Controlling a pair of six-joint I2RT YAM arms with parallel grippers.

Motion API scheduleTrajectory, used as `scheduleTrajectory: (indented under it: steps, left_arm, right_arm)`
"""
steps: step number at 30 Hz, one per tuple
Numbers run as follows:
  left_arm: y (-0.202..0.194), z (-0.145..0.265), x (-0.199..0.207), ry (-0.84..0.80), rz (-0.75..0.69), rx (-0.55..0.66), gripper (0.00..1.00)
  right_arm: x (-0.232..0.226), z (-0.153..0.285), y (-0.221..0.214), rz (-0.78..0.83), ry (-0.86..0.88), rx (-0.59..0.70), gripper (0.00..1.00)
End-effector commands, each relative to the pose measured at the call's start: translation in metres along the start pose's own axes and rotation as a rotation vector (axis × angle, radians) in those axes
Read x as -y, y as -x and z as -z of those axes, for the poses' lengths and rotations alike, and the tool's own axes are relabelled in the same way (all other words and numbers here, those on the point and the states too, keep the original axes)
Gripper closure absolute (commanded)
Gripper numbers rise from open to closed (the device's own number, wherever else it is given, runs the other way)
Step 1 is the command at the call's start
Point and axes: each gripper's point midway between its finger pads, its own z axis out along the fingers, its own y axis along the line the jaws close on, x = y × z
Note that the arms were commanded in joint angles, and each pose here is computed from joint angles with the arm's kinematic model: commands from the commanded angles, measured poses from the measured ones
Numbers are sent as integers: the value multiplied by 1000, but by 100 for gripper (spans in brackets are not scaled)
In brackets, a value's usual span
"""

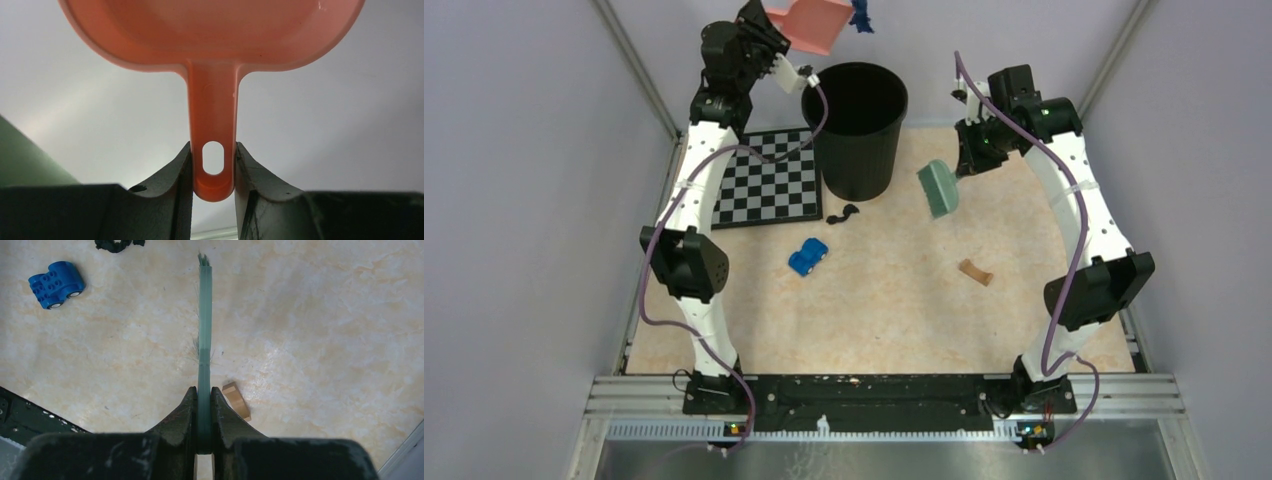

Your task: Sweep away the paper scraps from the table

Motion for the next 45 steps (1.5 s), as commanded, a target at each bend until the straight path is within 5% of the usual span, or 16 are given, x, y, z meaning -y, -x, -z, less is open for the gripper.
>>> scheduleTrajectory:
  steps: [1,12,16,20,24,34,38,45]
  left_arm:
    - [32,20,-14,0,-511,154,100]
    - [28,22,2,-69,-489,137,100]
    - [3,21,-21,-6,-365,9,100]
    - [-40,34,-14,-59,-80,-195,100]
    - [-56,75,29,-202,357,-349,100]
    - [61,201,122,-521,1352,-340,100]
    - [115,254,162,-628,1547,-329,100]
    - [179,330,220,-858,1737,-386,100]
  right_arm:
    - [-1,5,6,-4,13,30,100]
    - [-4,-2,9,-4,39,24,100]
    - [-3,1,16,17,36,45,100]
    - [-5,9,29,75,54,90,100]
    - [-22,20,48,189,133,146,100]
    - [-113,-7,18,998,176,164,100]
    - [-139,-33,24,1233,22,288,100]
    - [-159,-69,54,1315,-117,363,100]
